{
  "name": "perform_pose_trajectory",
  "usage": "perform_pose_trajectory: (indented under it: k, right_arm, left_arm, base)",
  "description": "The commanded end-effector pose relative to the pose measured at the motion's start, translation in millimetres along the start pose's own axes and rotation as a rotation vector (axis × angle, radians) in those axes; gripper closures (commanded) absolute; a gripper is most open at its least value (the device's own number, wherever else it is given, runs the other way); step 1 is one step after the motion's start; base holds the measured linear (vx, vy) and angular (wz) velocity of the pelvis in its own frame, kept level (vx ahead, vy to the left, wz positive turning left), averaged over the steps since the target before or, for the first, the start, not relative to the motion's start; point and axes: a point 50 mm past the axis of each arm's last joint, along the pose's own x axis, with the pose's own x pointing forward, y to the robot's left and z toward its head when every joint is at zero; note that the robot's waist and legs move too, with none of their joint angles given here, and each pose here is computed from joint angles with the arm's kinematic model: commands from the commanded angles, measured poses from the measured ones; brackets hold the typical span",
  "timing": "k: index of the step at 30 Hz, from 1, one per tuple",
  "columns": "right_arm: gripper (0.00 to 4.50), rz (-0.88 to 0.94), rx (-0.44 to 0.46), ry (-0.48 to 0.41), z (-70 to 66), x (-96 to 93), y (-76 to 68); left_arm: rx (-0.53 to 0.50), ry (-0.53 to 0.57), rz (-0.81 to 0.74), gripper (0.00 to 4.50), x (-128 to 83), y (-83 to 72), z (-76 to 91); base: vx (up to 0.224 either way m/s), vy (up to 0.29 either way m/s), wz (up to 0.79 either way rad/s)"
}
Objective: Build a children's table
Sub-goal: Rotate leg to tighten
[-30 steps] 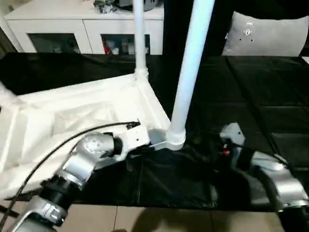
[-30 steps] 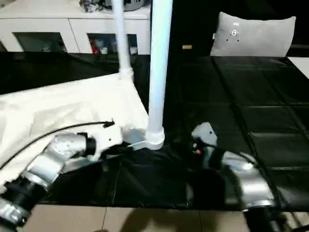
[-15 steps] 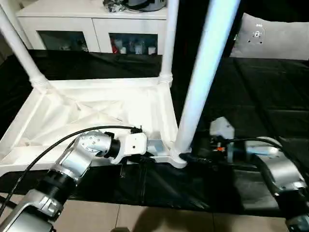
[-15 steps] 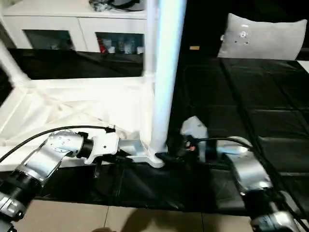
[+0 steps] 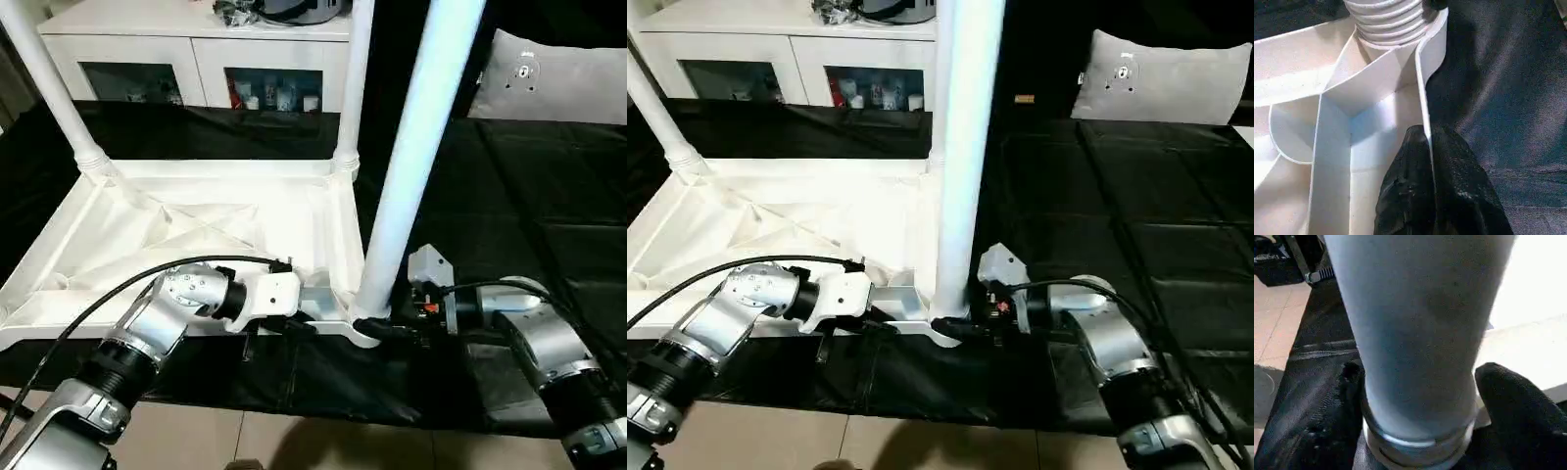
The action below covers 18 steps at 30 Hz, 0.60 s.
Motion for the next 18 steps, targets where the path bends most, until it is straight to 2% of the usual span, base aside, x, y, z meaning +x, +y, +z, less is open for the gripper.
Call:
perform_pose_trajectory:
  k: [1, 6, 12, 15, 16, 17, 18]
  right_arm:
    - [1.12, -0.013, 0.000, -0.008, 2.7, -1.7, -3.3]
    - [1.52, -0.007, 0.011, -0.015, 0.5, 0.6, -1.0]
    - [1.72, 0.003, 0.099, -0.055, -7.2, 12.4, 14.0]
    - [1.73, -0.061, 0.128, -0.037, -13.5, 21.7, 16.0]
    - [1.74, -0.154, 0.168, -0.033, -18.3, 33.0, 15.0]
    - [1.74, -0.154, 0.168, -0.033, -18.3, 33.0, 15.0]
    - [1.74, -0.246, 0.223, -0.063, -18.5, 43.7, 12.0]
  left_arm:
    - [0.050, 0.049, -0.116, 4.50, 9.2, -9.3, -1.2]
    - [0.049, 0.052, -0.116, 4.50, 9.2, -9.3, -1.9]
    - [-0.048, 0.020, -0.050, 4.50, 12.3, -11.3, -0.7]
    - [-0.104, -0.030, 0.006, 4.50, 17.7, -11.0, 6.6]
    - [-0.150, -0.070, 0.063, 4.50, 24.9, -10.3, 15.5]
    - [-0.150, -0.070, 0.063, 4.50, 24.9, -10.3, 15.5]
    - [-0.180, -0.093, 0.112, 4.50, 32.4, -9.6, 23.9]
  base:
    - [0.000, 0.000, 0.00]
    - [0.000, 0.000, 0.00]
    - [0.000, 0.000, 0.00]
    - [0.000, 0.000, 0.00]
    - [0.000, 0.000, 0.00]
    - [0.000, 0.000, 0.00]
    - [0.000, 0.000, 0.00]
